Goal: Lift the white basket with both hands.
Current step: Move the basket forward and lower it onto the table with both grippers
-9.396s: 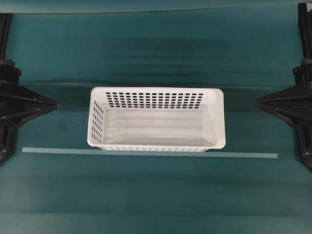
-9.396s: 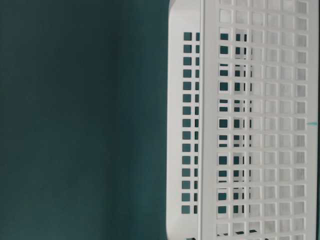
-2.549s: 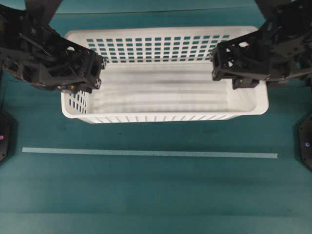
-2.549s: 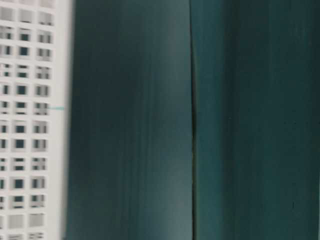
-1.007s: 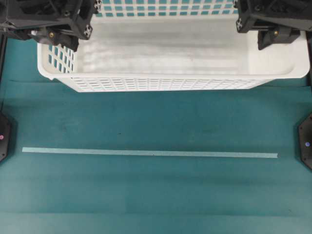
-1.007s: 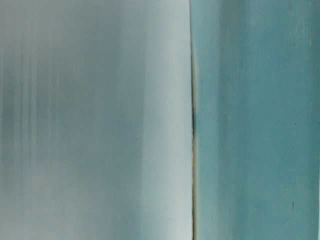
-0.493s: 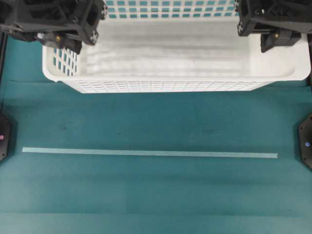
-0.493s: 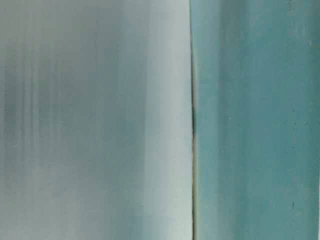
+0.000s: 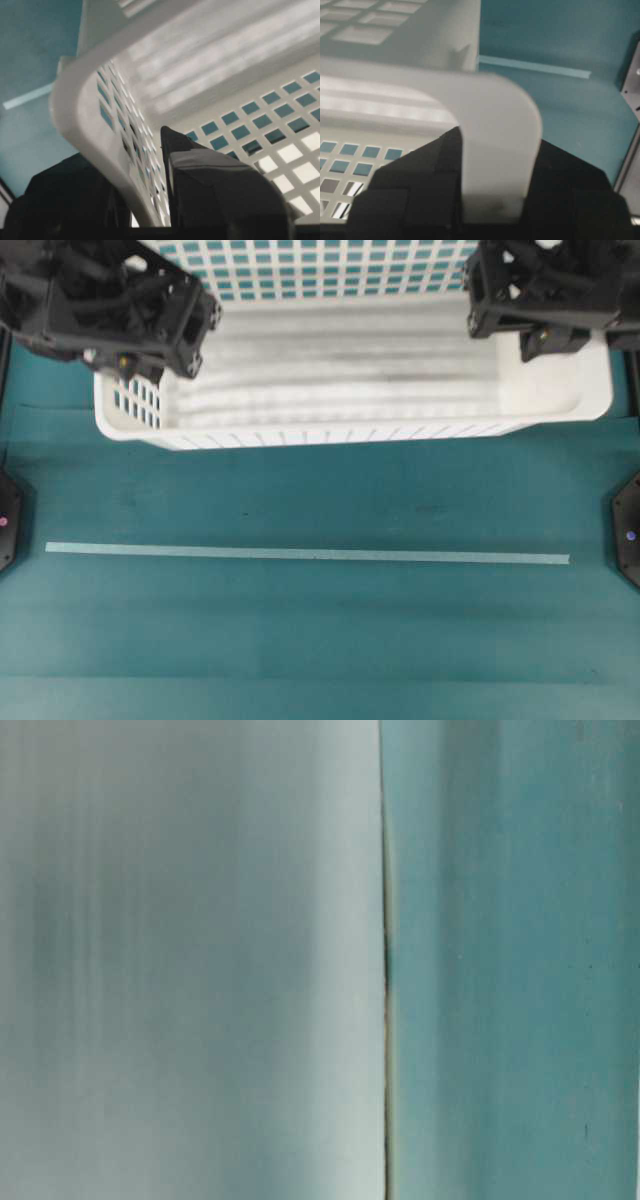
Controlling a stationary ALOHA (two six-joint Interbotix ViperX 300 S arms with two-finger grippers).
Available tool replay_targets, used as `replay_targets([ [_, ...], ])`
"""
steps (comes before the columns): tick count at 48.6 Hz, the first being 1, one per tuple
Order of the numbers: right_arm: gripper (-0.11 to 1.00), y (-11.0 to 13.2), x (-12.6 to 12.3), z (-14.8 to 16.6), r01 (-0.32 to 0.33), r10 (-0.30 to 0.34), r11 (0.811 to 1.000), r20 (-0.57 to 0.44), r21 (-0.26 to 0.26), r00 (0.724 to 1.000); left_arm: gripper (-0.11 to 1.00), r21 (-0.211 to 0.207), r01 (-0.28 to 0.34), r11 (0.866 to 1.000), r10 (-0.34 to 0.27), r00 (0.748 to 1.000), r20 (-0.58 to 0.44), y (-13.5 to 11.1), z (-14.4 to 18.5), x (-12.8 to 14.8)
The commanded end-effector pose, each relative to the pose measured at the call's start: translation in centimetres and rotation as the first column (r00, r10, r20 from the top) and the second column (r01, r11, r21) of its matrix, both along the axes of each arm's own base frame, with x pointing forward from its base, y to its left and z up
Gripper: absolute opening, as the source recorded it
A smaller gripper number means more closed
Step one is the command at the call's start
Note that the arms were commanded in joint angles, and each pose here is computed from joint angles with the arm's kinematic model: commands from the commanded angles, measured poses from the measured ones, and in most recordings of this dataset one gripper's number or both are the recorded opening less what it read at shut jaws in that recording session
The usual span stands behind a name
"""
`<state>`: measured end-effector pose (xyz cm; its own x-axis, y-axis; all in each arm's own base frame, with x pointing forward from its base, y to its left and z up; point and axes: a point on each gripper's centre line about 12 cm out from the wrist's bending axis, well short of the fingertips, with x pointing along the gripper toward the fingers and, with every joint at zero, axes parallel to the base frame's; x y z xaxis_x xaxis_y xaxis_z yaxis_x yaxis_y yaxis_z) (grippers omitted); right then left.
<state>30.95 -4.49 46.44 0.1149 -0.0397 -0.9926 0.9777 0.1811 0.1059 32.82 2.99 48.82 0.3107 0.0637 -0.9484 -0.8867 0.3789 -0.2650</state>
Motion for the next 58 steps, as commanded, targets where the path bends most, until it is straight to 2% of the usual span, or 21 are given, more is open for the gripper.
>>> replay_targets([
  [1, 0.2, 1.1, 1.0, -1.8, -0.123, 0.123, 0.992, -0.022, 0.0, 0.992, 0.14, 0.023, 0.064, 0.998, -0.065, 0.996, 0.053, -0.6, -0.5, -0.1],
  [6, 0.2, 1.2, 0.9, -3.4, -0.117, 0.117, 0.993, -0.005, -0.002, 0.993, 0.14, 0.018, 0.037, 0.999, -0.038, 0.995, 0.095, -0.6, -2.4, -0.6],
  [14, 0.2, 1.6, 0.1, -6.8, -0.078, 0.078, 0.997, 0.013, 0.027, 0.997, 0.14, -0.011, -0.035, 0.999, 0.036, 0.991, 0.127, -0.5, -5.5, -2.0],
  [18, 0.2, 1.9, -0.1, -8.8, -0.064, 0.063, 0.997, 0.026, 0.047, 0.998, 0.14, -0.018, -0.048, 0.999, 0.051, 0.987, 0.151, -0.5, -6.8, -2.4],
  [23, 0.2, 2.1, -0.1, -10.8, -0.053, 0.049, 0.997, 0.069, 0.063, 0.996, 0.13, -0.019, -0.049, 0.999, 0.051, 0.983, 0.175, -0.6, -8.4, -2.5],
  [31, 0.2, 2.5, 0.0, -12.6, -0.056, 0.047, 0.997, 0.14, 0.056, 0.989, 0.13, -0.019, -0.047, 0.999, 0.049, 0.988, 0.146, -0.6, -11.1, -2.1],
  [38, 0.2, 2.8, -0.6, -14.6, -0.044, 0.035, 0.997, 0.125, 0.063, 0.992, 0.13, -0.019, -0.045, 0.999, 0.047, 0.991, 0.122, -0.6, -13.7, -1.8],
  [51, 0.2, 3.6, -0.8, -18.5, -0.044, 0.035, 0.997, 0.138, 0.066, 0.99, 0.13, -0.018, -0.042, 0.999, 0.044, 0.988, 0.151, -0.5, -17.0, -2.3],
  [58, 0.2, 3.5, -0.7, -20.5, -0.018, 0.009, 0.998, 0.129, 0.068, 0.992, 0.13, -0.021, -0.047, 0.999, 0.05, 0.988, 0.149, -0.3, -19.5, -2.4],
])
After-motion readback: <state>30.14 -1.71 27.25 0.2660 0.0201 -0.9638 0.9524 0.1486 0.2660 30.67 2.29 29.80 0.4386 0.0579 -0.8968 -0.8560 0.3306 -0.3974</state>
